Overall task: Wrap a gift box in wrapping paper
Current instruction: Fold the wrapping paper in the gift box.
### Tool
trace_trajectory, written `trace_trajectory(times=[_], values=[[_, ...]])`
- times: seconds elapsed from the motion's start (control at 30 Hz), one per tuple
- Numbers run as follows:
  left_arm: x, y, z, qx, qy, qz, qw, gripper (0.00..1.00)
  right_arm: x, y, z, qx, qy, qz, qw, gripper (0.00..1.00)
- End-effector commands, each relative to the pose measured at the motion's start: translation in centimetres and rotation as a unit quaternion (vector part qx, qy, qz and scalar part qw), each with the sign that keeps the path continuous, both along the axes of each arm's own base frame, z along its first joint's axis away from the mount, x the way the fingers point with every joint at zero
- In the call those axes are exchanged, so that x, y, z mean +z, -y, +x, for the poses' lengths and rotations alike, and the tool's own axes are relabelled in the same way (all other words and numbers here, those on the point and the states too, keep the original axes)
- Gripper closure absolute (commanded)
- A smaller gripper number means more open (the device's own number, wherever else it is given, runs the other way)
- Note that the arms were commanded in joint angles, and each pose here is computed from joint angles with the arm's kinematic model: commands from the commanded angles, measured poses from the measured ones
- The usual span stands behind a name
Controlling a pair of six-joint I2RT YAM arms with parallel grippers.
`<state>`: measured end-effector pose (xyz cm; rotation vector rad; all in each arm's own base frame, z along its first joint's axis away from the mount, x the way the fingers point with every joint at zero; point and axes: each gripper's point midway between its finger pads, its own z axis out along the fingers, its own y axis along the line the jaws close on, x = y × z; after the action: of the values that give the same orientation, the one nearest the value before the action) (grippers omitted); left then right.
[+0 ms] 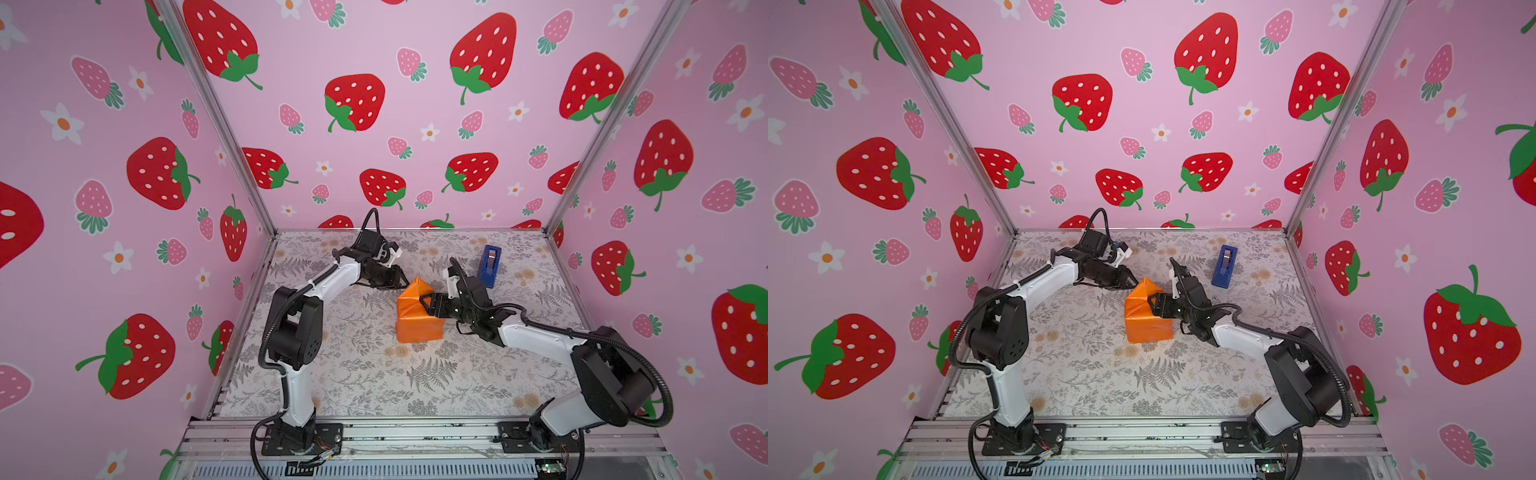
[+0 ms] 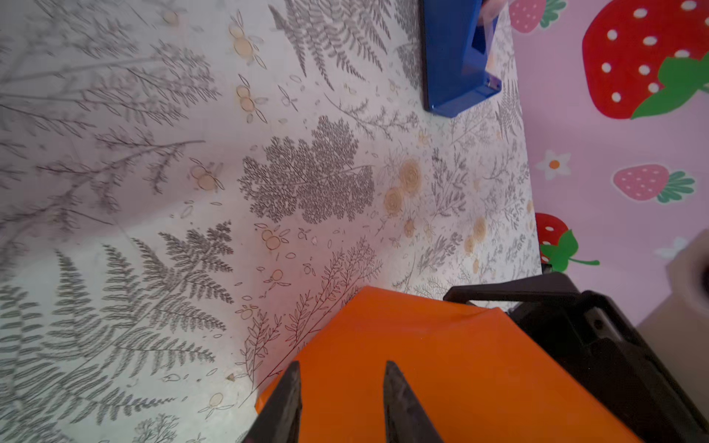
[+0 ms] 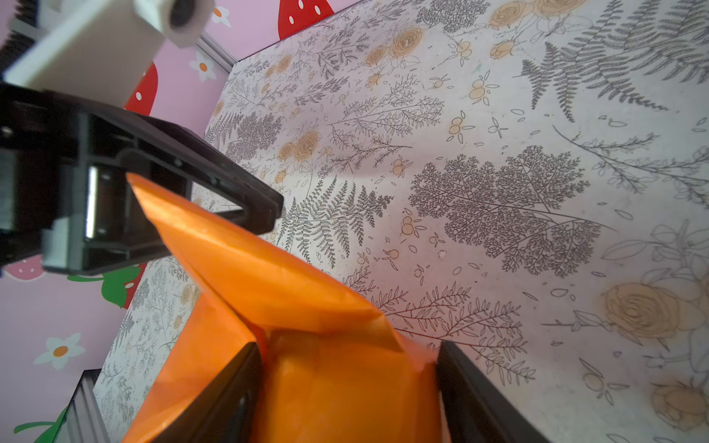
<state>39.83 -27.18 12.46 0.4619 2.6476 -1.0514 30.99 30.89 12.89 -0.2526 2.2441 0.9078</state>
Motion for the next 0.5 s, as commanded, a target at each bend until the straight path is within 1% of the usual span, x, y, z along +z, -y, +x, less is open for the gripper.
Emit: trace_trajectory(times=[0.0, 0.17, 0.4, 0.47], values=[[1.3, 2.1, -2.1, -0.068, -0.02, -0.045, 0.996, 0.62, -2.4, 0.6, -1.7, 0.021, -0.029, -0.027, 0.999, 0.27], [2.1, 2.9, -3.5, -0.099, -0.013, -0.064, 0.993, 0.6, -1.9, 0.4, -1.8, 0.026, -0.023, -0.025, 0.999, 0.27], [2.4, 2.3, -4.4, -0.107, -0.003, -0.057, 0.993, 0.59, -2.0, 0.3, -1.7, 0.028, -0.025, -0.024, 0.999, 0.27], [2.2, 2.2, -4.6, -0.11, 0.0, -0.051, 0.993, 0.59, -1.6, 0.3, -1.6, 0.027, -0.022, -0.023, 0.999, 0.25]])
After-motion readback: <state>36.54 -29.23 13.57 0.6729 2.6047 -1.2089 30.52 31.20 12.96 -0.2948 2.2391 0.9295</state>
